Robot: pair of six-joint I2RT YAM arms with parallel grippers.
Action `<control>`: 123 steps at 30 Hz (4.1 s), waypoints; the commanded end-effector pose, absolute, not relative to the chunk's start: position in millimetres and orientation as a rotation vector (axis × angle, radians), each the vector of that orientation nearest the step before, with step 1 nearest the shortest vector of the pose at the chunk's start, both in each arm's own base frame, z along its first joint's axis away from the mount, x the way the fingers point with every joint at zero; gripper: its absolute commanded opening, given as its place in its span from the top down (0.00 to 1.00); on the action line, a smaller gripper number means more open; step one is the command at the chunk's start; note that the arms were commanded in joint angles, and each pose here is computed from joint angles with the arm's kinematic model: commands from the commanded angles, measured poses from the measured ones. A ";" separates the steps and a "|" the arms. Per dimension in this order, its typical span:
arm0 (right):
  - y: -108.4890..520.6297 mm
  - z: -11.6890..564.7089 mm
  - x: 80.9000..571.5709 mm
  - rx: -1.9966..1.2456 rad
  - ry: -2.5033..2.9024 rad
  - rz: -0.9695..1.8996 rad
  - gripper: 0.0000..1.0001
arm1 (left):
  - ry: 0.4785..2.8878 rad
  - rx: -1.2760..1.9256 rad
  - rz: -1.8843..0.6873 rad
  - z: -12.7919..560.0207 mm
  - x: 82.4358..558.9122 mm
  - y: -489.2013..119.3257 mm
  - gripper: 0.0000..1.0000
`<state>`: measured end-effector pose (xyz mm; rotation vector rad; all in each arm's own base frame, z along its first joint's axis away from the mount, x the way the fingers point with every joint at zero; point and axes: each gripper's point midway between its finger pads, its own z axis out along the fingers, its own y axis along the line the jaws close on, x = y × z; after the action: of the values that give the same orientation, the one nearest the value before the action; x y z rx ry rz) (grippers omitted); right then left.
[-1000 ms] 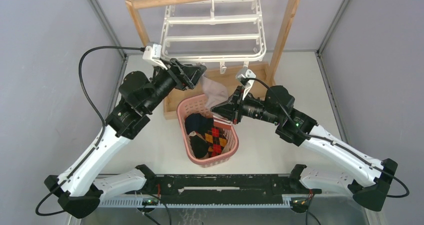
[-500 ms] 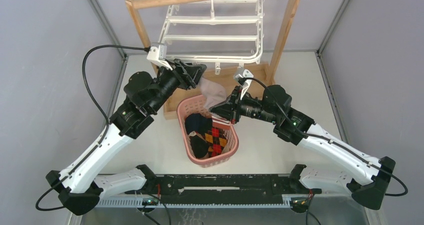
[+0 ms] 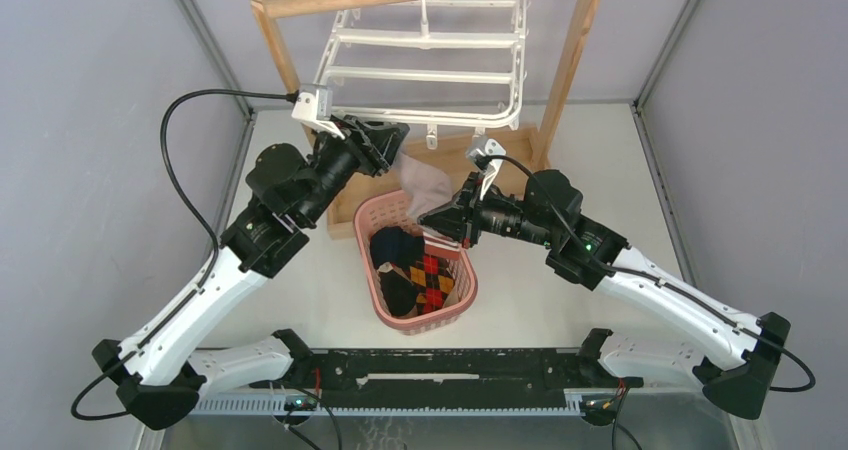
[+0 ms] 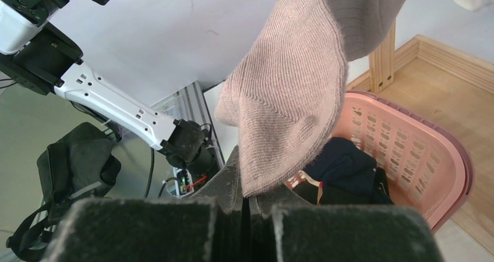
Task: Remove the socks clipped to the hanger
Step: Remove the sock from the hanger, then place the sock in the bin.
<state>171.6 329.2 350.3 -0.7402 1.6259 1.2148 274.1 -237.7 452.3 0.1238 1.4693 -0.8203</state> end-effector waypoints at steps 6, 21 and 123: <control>330.0 361.9 172.2 -0.732 1.583 1.237 1.00 | 1.441 0.124 -0.796 458.5 277.9 -237.4 0.53; 328.5 362.5 172.5 -0.734 1.581 1.238 1.00 | 1.463 0.133 -0.784 460.4 279.8 -238.7 0.85; 360.2 208.7 143.2 -0.812 2.048 1.016 0.41 | 1.877 -0.133 -0.320 296.5 326.1 -116.6 0.54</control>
<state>144.8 366.3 185.7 -0.8517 2.1069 0.9927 309.9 -132.2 297.8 -0.0790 1.8833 -0.3849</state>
